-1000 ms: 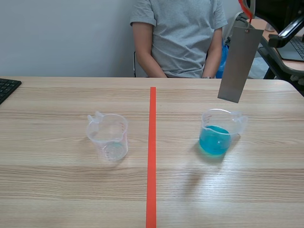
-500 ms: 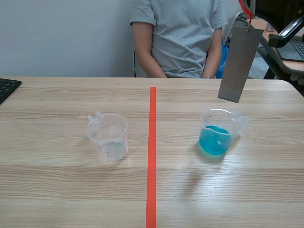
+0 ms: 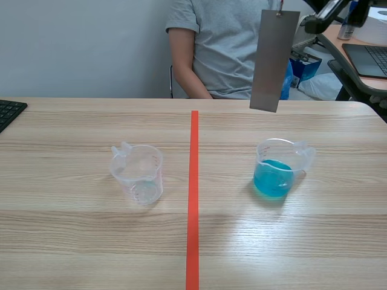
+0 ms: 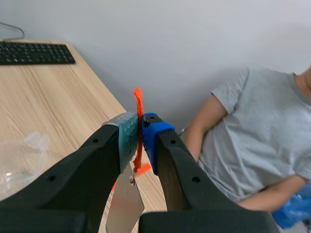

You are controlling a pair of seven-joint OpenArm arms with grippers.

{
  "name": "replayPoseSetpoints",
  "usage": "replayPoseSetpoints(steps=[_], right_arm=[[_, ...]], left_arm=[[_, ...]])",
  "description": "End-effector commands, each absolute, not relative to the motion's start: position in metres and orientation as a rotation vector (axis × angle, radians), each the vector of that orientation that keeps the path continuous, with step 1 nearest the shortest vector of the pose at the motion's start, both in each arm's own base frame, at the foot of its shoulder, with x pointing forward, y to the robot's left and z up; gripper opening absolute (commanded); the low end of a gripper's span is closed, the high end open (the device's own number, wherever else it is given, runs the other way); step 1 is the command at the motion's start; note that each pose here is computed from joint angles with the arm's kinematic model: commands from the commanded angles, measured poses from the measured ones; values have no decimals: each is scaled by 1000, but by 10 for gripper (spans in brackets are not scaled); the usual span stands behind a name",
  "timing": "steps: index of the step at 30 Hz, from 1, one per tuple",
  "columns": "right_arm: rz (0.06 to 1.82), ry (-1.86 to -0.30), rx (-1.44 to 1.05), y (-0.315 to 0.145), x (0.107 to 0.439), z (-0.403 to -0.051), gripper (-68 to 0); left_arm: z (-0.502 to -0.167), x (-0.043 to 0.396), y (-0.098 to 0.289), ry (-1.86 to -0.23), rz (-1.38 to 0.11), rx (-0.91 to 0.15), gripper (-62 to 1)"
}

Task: Do the redox reaction experiment.
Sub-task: 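Put the plate into the left beaker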

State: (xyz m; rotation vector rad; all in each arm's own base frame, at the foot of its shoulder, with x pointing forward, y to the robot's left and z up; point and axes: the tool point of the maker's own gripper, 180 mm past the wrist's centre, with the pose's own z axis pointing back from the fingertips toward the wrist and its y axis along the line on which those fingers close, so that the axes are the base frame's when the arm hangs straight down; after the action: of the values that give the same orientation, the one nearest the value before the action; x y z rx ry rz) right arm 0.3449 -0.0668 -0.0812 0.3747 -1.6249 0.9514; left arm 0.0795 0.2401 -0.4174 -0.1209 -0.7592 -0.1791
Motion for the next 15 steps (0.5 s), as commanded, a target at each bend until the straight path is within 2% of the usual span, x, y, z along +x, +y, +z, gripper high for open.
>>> replayPoseSetpoints(steps=[1,15], right_arm=[[979,-1663,400,-55,342,-68,-660],[1066,-1639,612,39,331,-70,-660]], left_arm=[[-414,83,237,-779,-176,-132,-558],[-414,83,237,-779,-176,-132,-558]])
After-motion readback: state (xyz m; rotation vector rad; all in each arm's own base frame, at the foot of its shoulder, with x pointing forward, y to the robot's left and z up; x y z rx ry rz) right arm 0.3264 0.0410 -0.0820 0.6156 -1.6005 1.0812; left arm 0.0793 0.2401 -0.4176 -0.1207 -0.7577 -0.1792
